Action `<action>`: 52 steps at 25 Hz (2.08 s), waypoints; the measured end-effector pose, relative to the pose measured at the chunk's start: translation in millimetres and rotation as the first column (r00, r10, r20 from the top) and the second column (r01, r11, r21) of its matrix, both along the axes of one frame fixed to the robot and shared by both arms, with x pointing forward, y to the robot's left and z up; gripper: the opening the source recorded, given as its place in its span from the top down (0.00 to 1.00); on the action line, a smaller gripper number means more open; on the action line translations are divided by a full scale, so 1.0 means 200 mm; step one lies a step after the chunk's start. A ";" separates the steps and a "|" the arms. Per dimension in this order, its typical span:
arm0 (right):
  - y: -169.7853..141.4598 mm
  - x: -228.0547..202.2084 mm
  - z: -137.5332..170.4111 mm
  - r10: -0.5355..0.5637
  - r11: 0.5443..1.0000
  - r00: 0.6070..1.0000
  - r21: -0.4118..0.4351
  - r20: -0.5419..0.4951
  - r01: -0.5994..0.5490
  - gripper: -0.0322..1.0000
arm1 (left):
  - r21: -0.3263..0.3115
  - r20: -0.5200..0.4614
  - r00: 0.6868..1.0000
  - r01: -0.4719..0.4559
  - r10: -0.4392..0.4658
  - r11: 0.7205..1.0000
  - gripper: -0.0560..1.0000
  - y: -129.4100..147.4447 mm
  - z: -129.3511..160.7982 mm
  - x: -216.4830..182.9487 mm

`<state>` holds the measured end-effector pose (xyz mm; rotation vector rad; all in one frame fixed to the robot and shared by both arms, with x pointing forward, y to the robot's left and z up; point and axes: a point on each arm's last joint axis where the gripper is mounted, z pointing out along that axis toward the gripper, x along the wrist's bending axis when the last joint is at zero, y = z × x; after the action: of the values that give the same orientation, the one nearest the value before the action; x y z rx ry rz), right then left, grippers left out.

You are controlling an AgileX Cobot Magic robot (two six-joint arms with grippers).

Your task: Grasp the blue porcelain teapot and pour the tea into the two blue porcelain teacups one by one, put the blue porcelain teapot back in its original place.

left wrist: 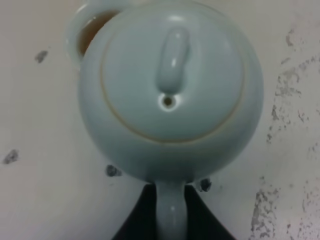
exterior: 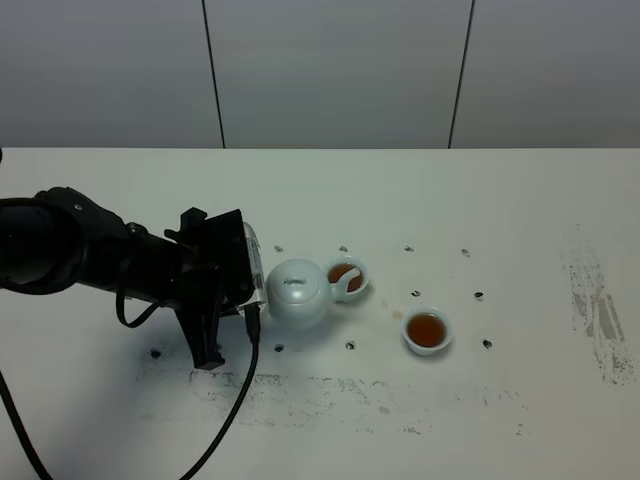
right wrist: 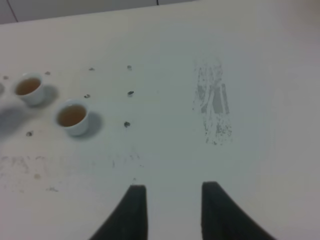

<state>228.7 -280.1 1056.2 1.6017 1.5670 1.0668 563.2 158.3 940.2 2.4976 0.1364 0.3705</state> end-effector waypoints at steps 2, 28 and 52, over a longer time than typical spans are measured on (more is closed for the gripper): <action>0.00 0.00 0.00 0.000 1.000 1.000 0.000 0.000 0.000 0.70 | 0.003 0.009 1.000 -0.007 0.007 1.000 0.84 0.00 0.02 0.00; 0.00 0.00 0.00 0.000 1.000 1.000 0.000 0.000 0.000 0.70 | -0.013 -0.139 0.803 -0.586 0.579 0.810 0.84 0.40 0.28 0.06; 0.00 0.00 0.00 0.000 1.000 1.000 0.000 0.000 0.000 0.70 | -0.014 -0.140 0.469 -0.881 0.872 0.472 0.84 0.55 0.15 -0.15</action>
<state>228.7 -280.1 1056.2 1.6017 1.5670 1.0668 533.5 269.2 970.6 2.1398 1.5158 0.6041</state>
